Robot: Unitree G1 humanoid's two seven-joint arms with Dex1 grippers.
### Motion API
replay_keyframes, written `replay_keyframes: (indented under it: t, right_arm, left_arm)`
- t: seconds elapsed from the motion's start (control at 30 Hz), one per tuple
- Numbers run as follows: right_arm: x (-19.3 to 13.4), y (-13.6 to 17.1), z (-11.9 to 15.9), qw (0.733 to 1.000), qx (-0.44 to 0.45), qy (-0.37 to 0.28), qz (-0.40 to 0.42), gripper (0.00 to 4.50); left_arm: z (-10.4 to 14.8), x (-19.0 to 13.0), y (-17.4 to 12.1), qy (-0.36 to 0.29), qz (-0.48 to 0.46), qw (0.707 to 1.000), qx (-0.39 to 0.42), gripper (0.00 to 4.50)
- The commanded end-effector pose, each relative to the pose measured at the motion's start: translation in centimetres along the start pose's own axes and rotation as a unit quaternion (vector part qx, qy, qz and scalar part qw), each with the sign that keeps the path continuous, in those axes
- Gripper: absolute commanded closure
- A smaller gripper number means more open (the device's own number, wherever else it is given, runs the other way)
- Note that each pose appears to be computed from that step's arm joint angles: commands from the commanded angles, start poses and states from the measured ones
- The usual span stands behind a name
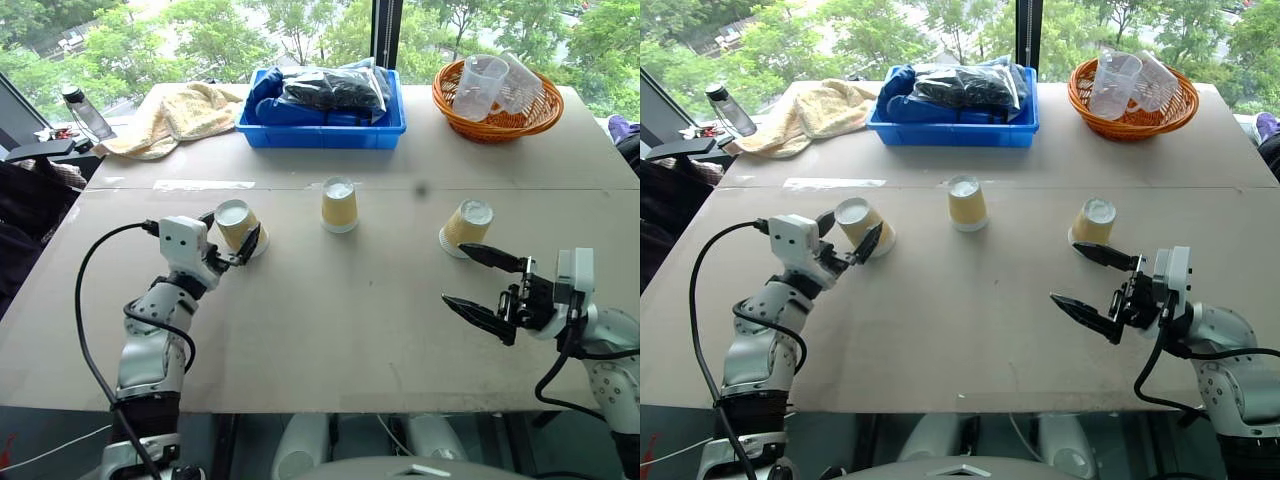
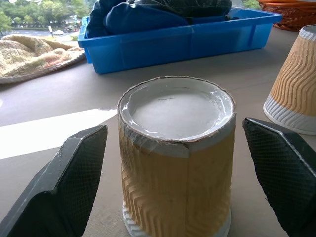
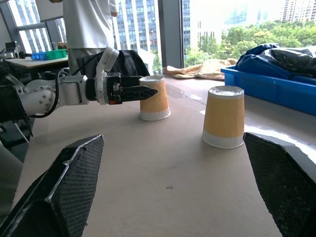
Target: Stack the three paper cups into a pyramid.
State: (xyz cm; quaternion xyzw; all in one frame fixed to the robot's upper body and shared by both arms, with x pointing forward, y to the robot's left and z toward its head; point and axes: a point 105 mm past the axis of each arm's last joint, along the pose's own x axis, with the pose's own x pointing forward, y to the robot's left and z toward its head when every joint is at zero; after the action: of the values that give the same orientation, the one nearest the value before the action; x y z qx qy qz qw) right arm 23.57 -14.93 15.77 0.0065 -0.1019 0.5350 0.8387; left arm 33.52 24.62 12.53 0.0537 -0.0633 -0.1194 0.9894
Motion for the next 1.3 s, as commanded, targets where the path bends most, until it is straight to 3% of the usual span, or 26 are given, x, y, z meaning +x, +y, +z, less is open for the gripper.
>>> replay_keyframes:
  t: [0.03, 0.13, 0.23, 0.33, 0.47, 0.53, 0.67, 0.87, 0.97, 1.3]
  right_arm:
    - [0.2, 0.3, 0.8, 1.000, -0.018, -0.011, 0.005, 0.03]
    - [0.2, 0.4, 0.8, 1.000, -0.019, -0.011, 0.004, 0.03]
    - [0.1, 0.3, 0.9, 1.000, -0.021, -0.012, 0.001, 0.00]
    - [0.1, 0.2, 1.1, 1.000, -0.024, -0.016, -0.003, 0.00]
    - [-0.1, 0.2, 1.1, 1.000, -0.026, -0.015, -0.009, 0.00]
    - [-0.5, 0.1, 1.2, 0.999, -0.028, -0.015, -0.014, 0.00]
    - [-1.8, 0.2, 1.2, 0.999, -0.021, -0.008, -0.032, 0.00]
    - [-3.2, 1.2, 0.0, 0.999, -0.013, 0.039, -0.028, 0.00]
    - [-3.9, 1.9, -0.6, 0.998, -0.006, 0.066, -0.014, 0.00]
    - [-3.9, 2.4, 0.4, 0.999, 0.008, 0.039, -0.004, 0.00]
  left_arm:
    - [0.3, 0.6, 0.6, -0.004, 0.017, 1.000, 0.014, 0.00]
    - [0.2, 1.1, 0.3, -0.003, 0.009, 1.000, 0.013, 0.00]
    - [0.2, 1.3, 0.1, -0.006, 0.005, 1.000, -0.006, 0.78]
    - [-0.2, 1.3, -0.5, 0.003, -0.014, 1.000, 0.004, 1.93]
    - [0.2, 1.3, -2.5, -0.006, -0.066, 0.998, -0.002, 1.94]
    - [0.9, 1.0, -5.1, -0.018, -0.137, 0.990, -0.007, 1.94]
    - [1.0, -1.0, -12.6, 0.001, -0.331, 0.944, -0.009, 1.94]
    - [-0.7, -4.1, -17.3, 0.038, -0.485, 0.874, 0.001, 1.94]
    - [-0.8, -5.3, -18.1, 0.036, -0.530, 0.847, 0.004, 1.94]
    - [-1.5, -6.4, -17.0, 0.034, -0.548, 0.836, 0.007, 1.94]
